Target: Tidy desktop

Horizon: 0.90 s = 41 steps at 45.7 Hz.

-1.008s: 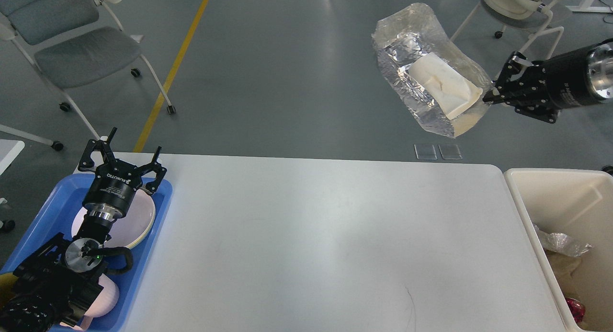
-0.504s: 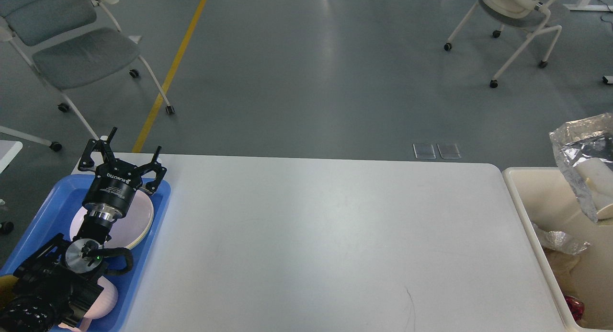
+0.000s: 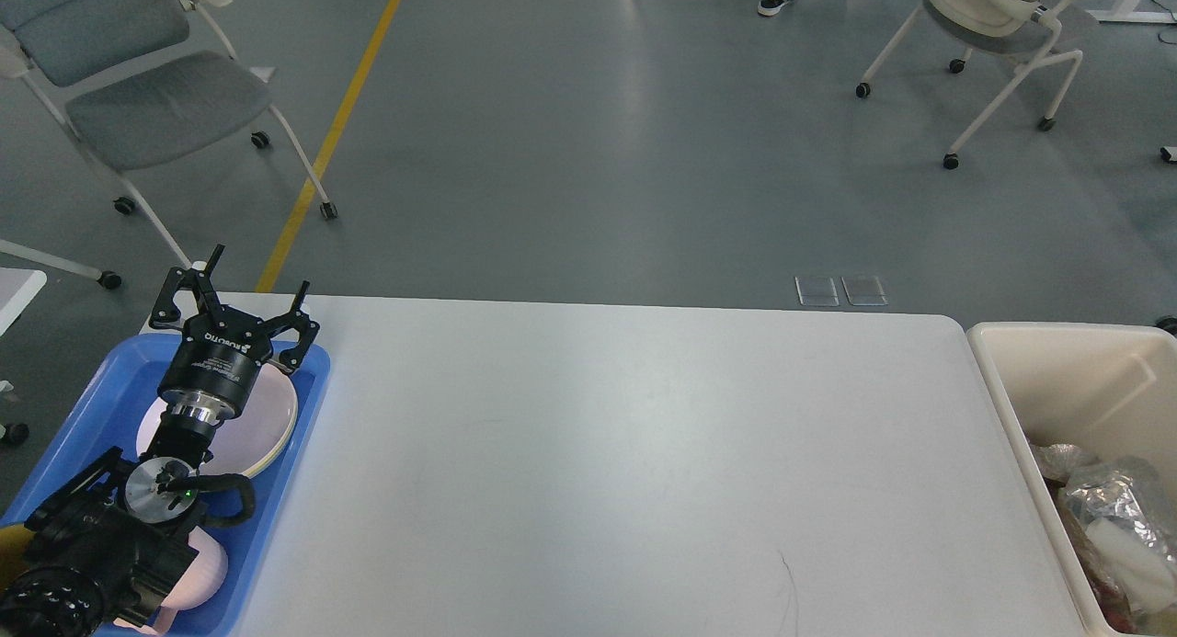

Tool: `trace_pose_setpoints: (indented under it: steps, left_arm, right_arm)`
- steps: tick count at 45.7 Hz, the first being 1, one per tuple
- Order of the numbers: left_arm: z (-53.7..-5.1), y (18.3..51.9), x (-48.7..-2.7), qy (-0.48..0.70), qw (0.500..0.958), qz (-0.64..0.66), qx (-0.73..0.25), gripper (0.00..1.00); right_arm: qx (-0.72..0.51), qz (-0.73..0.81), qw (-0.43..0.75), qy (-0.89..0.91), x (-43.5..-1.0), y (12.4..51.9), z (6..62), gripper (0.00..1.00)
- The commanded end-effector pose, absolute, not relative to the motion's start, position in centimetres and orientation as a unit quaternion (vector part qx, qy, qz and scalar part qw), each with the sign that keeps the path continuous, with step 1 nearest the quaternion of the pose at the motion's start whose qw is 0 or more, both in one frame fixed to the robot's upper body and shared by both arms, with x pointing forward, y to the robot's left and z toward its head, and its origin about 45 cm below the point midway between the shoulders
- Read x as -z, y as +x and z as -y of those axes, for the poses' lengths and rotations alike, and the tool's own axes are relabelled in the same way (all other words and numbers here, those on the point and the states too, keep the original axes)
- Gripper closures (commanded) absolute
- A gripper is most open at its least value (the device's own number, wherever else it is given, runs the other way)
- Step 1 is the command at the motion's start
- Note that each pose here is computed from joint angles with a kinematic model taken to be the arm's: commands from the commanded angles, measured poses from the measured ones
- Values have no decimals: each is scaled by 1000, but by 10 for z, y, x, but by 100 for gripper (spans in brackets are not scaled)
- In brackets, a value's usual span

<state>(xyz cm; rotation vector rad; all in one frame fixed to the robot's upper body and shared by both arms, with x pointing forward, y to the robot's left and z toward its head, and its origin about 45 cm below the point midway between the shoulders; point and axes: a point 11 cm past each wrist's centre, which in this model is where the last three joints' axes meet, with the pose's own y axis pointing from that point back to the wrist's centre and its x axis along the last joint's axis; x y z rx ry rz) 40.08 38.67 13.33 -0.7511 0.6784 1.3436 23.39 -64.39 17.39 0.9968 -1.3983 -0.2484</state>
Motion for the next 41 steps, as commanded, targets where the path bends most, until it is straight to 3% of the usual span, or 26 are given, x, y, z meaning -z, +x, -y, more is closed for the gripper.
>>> trace_pose_setpoints:
  steps: [1,8,14,24,34,41]
  left_arm:
    - [-387,401,-133,-333,667,-301,-595,4]
    - [-387,401,-133,-333,667,-301,-595,4]
    - [-387,401,-133,-333,667,-301,-595,4]
    - [-387,401,-133,-333,667,-301,-595,4]
    - [-387,401,-133,-333,667,-301,-595,4]
    - [-387,401,-133,-333,667,-301,-595,4]
  right_arm:
    - [109,625,630,447,-175,243,638,0]
    - [95,665,553,492,-188,296,608,0]
    - [50,727,411,547,-253,381,564,0]
    - [57,741,197,639,-306,467,464,0]
    - [132,706,56,693,-296,504,364,0]
    - [216,701,-1,680,-248,507,324,0]
